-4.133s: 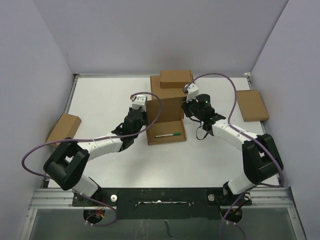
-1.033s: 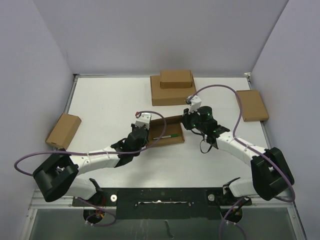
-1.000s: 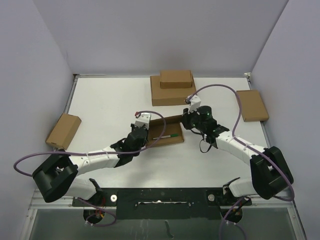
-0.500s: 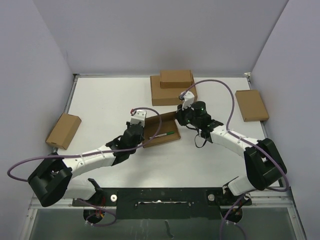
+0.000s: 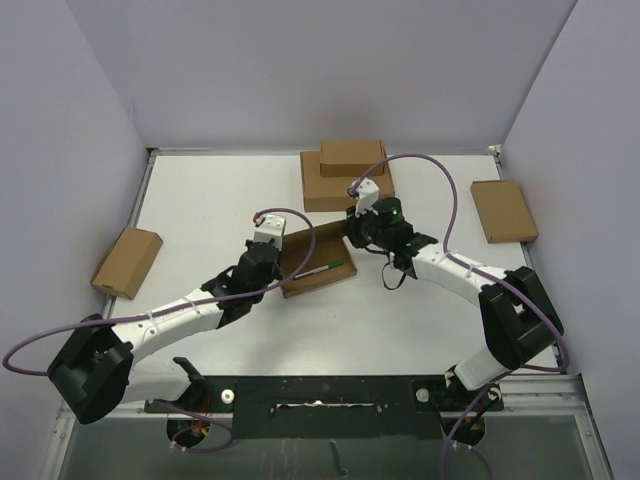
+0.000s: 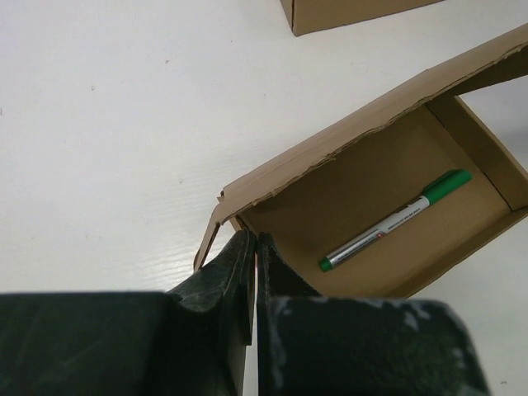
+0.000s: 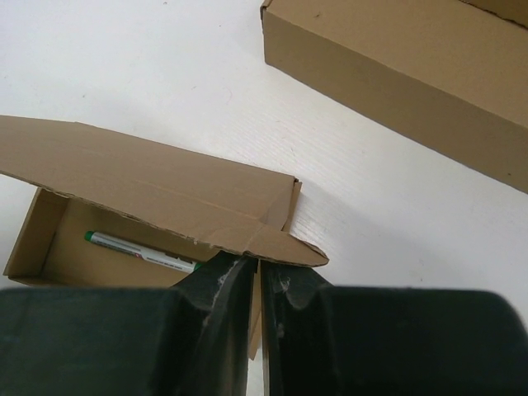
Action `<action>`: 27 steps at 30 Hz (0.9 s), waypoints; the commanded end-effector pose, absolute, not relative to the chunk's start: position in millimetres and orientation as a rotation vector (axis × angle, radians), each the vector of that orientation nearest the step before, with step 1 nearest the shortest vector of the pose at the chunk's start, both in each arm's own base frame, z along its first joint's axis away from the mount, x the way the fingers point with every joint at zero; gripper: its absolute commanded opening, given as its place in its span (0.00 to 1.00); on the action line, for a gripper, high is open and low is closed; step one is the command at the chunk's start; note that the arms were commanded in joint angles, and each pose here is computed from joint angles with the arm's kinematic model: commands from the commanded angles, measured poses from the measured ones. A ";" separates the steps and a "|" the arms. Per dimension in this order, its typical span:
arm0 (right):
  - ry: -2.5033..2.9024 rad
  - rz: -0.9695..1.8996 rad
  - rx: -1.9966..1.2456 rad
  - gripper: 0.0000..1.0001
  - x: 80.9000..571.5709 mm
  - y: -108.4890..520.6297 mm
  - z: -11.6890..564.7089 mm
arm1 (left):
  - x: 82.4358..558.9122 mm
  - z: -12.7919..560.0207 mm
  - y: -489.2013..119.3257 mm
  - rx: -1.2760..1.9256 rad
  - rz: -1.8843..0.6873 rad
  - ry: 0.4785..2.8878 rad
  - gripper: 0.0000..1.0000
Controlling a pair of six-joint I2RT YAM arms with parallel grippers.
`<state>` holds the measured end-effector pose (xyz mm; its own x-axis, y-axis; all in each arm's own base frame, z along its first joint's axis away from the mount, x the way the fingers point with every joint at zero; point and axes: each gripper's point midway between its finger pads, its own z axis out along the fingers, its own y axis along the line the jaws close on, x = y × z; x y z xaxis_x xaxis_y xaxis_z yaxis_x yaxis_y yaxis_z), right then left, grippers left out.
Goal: Fold the paper box
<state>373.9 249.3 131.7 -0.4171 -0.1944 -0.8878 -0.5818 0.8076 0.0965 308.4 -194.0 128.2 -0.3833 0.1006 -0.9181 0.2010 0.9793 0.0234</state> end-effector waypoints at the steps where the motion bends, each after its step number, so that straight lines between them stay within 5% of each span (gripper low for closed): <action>1: 1.930 0.615 -0.688 0.08 348.0 284.3 146.7 | 309.5 172.0 -223.5 0.201 -0.331 1.873 0.00; 27: 2.064 0.631 -0.669 0.11 321.3 279.1 129.3 | 302.1 167.7 -229.4 0.245 -0.387 1.923 0.00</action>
